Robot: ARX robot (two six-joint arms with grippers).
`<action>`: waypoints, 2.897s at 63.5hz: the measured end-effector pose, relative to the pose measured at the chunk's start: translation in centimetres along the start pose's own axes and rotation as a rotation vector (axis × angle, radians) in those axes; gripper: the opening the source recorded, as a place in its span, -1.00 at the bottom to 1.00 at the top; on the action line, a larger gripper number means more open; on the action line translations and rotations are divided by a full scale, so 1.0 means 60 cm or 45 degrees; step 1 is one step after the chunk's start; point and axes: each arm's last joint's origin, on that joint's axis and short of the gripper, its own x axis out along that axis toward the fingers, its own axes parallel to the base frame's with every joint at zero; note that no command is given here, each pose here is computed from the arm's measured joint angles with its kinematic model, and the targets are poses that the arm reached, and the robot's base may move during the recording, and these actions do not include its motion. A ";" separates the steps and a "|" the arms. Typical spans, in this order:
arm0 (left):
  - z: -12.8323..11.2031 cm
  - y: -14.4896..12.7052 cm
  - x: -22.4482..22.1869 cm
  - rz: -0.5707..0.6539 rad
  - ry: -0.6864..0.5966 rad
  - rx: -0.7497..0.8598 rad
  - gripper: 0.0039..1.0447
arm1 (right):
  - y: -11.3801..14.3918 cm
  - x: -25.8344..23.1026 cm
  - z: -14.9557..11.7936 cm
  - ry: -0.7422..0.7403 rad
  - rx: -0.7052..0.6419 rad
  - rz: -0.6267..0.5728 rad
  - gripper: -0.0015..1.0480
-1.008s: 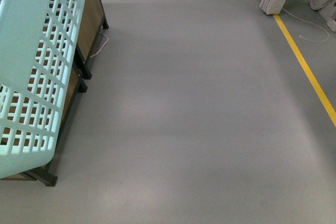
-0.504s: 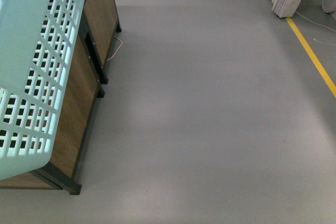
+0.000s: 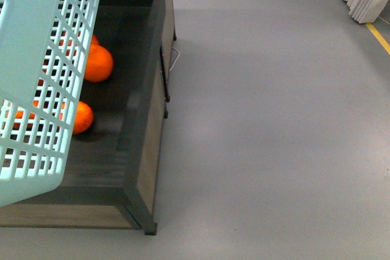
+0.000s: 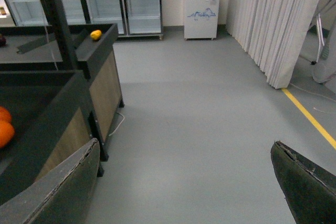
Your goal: Pick lemon and mango into basket
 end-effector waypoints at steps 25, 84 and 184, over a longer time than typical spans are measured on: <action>0.000 0.000 0.000 0.000 0.000 0.003 -0.71 | 0.000 0.000 0.000 0.000 0.000 0.001 0.83; 0.000 0.000 0.000 0.000 -0.001 0.002 -0.71 | 0.000 0.000 0.000 -0.001 0.000 0.000 0.83; 0.000 0.000 0.000 0.000 0.000 0.003 -0.71 | 0.000 0.000 0.000 -0.001 0.000 0.001 0.83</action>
